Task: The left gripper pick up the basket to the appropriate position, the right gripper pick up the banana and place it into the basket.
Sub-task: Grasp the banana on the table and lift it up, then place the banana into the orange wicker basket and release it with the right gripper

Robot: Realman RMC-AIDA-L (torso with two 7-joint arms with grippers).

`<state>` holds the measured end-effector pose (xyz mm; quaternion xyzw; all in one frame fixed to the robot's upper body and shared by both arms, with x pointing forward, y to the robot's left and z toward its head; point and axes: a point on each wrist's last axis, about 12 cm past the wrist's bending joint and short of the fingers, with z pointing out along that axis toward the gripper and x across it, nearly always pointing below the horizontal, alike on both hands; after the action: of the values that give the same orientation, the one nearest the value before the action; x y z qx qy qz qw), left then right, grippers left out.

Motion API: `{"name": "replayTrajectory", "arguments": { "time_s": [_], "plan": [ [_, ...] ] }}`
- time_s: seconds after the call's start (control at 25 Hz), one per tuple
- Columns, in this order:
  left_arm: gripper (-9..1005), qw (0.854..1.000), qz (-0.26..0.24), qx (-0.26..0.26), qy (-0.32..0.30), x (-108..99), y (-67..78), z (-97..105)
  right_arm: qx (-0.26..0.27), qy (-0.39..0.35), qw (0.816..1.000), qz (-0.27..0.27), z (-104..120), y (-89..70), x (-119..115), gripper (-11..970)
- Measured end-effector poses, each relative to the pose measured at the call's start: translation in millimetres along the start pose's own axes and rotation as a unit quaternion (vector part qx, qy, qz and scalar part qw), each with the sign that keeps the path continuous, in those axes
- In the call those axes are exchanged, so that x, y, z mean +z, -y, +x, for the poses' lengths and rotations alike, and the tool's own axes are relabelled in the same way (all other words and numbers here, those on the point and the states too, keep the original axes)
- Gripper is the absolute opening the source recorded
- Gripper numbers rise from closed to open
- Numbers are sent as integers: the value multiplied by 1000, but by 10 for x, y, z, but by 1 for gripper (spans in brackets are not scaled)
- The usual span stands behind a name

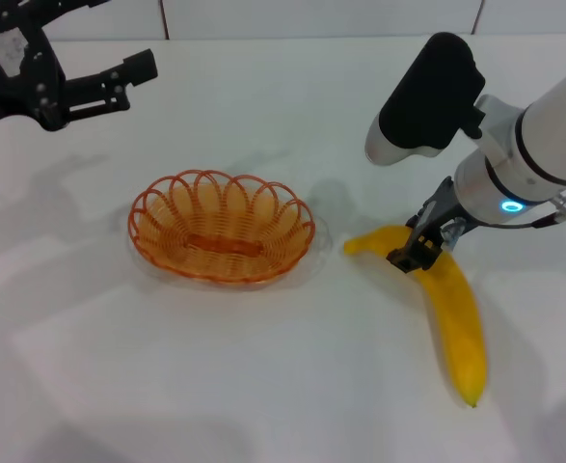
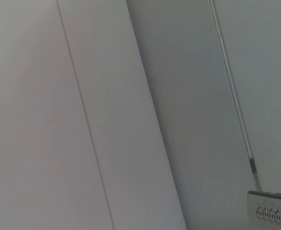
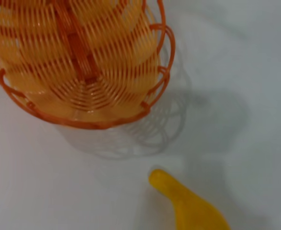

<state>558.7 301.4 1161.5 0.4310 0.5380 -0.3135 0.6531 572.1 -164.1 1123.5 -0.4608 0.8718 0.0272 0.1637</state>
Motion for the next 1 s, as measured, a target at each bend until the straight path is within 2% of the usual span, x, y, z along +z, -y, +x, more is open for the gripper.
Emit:
{"name": "replayTrajectory", "arguments": {
  "time_s": [0.2,0.48,0.84,1.0],
  "plan": [
    [891,1000,-3,-1,0,-26,9,8,-6,14,1000,4,-35,-17,-57,485],
    [891,1000,-13,2,7,-57,-4,-10,-32,51,998,14,-105,-79,-236,490],
    [891,998,-52,15,33,-226,-30,-89,-80,95,992,28,-285,-167,-376,496],
    [891,998,-55,15,34,-237,-32,-91,-112,106,988,26,-414,-273,-393,498]
  ]
}}
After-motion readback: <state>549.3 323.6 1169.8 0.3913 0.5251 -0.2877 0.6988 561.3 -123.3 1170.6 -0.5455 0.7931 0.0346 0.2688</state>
